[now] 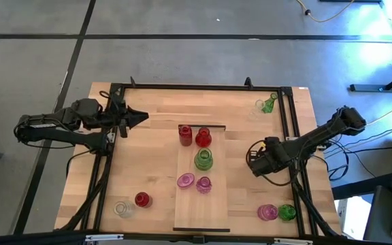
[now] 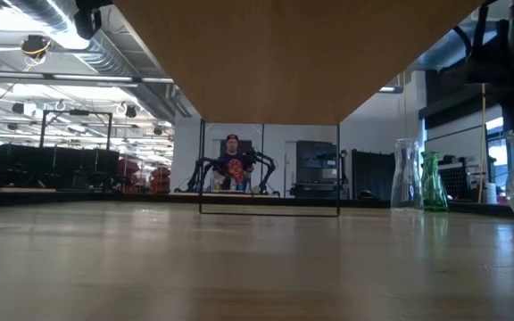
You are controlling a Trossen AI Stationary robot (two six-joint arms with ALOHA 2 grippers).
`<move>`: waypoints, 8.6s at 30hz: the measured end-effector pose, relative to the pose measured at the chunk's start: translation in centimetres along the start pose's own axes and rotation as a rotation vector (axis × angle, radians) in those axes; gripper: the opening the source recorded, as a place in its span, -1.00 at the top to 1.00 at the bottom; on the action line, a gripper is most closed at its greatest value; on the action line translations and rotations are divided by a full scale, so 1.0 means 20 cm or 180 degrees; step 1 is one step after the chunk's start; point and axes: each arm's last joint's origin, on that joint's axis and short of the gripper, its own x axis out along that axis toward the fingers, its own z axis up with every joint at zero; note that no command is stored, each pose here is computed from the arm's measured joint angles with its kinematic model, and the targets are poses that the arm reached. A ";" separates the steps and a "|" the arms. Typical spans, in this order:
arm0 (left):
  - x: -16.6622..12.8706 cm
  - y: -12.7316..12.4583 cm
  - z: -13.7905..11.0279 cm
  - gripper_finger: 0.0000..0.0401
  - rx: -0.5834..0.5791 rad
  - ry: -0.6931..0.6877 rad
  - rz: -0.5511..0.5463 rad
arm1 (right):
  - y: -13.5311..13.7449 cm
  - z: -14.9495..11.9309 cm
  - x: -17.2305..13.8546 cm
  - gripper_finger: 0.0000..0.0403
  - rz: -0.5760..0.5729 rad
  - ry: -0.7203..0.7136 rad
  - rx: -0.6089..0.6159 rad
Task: Sort vases onto shelf
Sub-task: Put the middle right transparent vase on the shelf, then put the top white vase on the shelf aligned with the other white vase
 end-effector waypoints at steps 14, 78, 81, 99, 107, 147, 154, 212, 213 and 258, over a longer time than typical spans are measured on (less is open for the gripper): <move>0.00 0.00 0.00 0.66 -0.0152 0.0060 -0.0074 | 0.05 -0.01 -0.11 0.96 0.0326 0.0095 -0.0286; -0.01 0.06 -0.09 0.66 -0.0158 0.0650 0.0355 | 0.66 -0.50 -1.00 1.00 0.1847 0.1166 -0.3246; -0.01 0.06 -0.09 0.66 -0.0155 0.0658 0.0364 | 0.67 -0.50 -0.99 1.00 0.1834 0.1190 -0.3248; -0.01 0.07 -0.10 0.66 -0.0148 0.0676 0.0380 | 0.75 -0.54 -0.93 0.98 0.1868 0.1264 -0.3240; -0.02 0.07 -0.10 0.66 -0.0136 0.0718 0.0414 | 0.76 -0.55 -0.92 0.88 0.1870 0.1234 -0.3214; -0.02 0.07 -0.10 0.66 -0.0137 0.0718 0.0414 | 0.73 -0.49 -0.98 0.54 0.1943 0.1308 -0.3022; -0.02 0.07 -0.10 0.66 -0.0136 0.0718 0.0415 | 0.73 -0.46 -1.00 0.54 0.1991 0.1240 -0.2961; -0.02 0.08 -0.10 0.66 -0.0148 0.0612 0.0522 | 0.50 0.97 -0.62 0.54 0.0063 -0.1245 -0.0690; -0.02 0.08 -0.10 0.66 -0.0167 0.0610 0.0524 | 0.46 0.97 -0.59 0.54 0.0025 -0.1168 -0.0600; -0.01 0.08 -0.09 0.66 -0.0480 0.0524 0.0587 | 0.10 1.15 0.06 0.54 0.0320 -0.0774 0.1335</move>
